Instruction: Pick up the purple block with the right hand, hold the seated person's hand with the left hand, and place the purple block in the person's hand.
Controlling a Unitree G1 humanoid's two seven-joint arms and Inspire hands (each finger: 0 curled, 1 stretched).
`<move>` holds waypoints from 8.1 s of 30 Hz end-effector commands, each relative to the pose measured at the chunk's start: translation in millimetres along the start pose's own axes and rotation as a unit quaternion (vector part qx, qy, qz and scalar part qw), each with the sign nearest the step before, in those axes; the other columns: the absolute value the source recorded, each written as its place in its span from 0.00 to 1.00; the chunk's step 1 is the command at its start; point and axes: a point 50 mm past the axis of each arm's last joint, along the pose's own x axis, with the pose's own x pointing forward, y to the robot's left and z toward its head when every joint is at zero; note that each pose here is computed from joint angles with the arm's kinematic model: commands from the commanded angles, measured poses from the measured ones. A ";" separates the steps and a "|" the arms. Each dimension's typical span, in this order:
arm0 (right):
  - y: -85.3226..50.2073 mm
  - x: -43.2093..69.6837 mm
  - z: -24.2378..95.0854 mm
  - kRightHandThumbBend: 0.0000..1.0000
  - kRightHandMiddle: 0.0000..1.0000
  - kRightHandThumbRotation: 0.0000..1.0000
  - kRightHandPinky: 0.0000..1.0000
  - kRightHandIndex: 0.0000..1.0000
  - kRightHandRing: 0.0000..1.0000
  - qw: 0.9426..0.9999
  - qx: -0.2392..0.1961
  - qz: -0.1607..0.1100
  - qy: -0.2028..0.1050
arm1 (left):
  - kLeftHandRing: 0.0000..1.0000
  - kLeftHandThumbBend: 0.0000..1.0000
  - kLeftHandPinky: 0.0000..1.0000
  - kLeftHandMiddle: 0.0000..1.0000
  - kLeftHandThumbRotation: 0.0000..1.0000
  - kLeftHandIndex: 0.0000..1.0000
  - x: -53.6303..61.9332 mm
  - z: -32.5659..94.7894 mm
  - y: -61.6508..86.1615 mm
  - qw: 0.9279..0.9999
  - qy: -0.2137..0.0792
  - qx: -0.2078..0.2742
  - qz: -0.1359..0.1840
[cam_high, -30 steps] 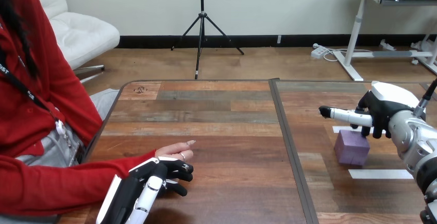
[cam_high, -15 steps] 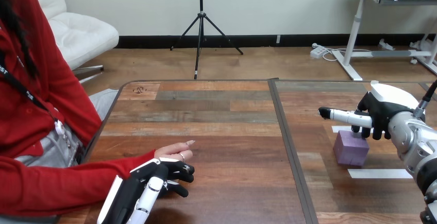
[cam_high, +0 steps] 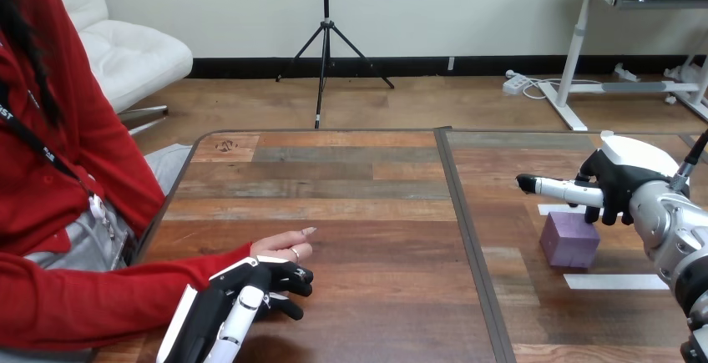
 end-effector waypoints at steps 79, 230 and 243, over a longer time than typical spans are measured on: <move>-40.1 -1.7 8.5 1.00 0.62 0.86 0.51 0.61 0.60 0.992 0.092 -0.058 -0.061 | 0.60 0.48 0.49 0.59 0.83 0.54 30.4 8.8 4.0 0.999 -0.037 0.002 -0.007; 36.0 -1.6 11.1 1.00 0.92 0.46 0.80 0.88 0.92 0.994 0.090 0.056 0.005 | 0.58 0.56 0.49 0.59 0.80 0.55 16.2 9.4 10.0 0.999 -0.036 0.006 -0.003; 40.4 -2.2 8.7 0.99 0.90 0.36 0.79 0.87 0.89 0.992 0.107 0.059 0.017 | 0.57 0.55 0.48 0.59 0.81 0.54 16.8 10.4 10.2 0.999 -0.041 0.012 -0.006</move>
